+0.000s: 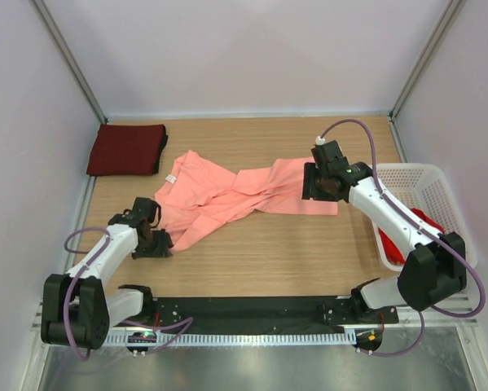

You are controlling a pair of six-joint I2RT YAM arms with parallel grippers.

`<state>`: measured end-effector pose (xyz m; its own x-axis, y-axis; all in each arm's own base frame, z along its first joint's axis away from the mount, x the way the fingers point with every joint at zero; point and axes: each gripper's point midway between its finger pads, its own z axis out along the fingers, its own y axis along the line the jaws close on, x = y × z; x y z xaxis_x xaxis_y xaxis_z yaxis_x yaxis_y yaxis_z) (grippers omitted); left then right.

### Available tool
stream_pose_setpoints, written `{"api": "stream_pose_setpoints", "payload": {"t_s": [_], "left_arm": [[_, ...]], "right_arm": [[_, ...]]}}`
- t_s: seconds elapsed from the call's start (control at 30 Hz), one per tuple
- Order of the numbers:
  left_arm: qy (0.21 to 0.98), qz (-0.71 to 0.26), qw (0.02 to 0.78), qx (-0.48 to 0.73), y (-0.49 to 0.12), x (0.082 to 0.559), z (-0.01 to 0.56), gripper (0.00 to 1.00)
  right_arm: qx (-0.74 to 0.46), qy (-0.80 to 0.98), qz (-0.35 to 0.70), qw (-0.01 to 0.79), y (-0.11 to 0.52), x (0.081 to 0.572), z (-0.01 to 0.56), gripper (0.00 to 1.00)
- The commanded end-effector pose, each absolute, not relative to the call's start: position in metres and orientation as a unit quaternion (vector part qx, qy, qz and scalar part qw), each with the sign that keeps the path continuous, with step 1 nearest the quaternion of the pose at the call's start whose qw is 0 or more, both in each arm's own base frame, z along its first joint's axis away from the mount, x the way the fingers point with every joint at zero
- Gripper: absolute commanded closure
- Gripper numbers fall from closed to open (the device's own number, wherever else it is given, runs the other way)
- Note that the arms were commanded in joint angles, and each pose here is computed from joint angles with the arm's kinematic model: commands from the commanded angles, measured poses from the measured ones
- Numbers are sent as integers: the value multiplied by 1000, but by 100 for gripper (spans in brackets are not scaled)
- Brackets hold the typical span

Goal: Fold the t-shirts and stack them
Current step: Flatten the tshirt out

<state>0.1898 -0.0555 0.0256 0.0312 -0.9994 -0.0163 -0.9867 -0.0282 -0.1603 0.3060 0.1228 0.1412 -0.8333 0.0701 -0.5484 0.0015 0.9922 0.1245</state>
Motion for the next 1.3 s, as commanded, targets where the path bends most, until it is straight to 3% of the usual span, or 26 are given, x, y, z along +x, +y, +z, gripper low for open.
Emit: {"api": "stream_pose_setpoints", "payload": {"t_s": [0.0,0.1,0.33,0.47,0.83,1.27], "left_arm": [[686,-46,81,-722,-48,192,25,74],[689,-42,106,-716,-41,198,28,100],[712,-33,179,-678,-17,221,43,100],[723,-37,200,-660,-9,235,51,100],[762,-52,181,-620,-20,247,42,100],[774,-59,167,-609,-26,249,32,100]], "right_arm": [[91,951,9,296,106,314,142,44],[136,946,-31,291,91,318,143,44],[191,935,-38,295,71,357,134,43],[252,933,-57,252,40,371,112,44],[393,897,-86,184,22,406,85,49],[484,851,-161,124,12,399,55,53]]}}
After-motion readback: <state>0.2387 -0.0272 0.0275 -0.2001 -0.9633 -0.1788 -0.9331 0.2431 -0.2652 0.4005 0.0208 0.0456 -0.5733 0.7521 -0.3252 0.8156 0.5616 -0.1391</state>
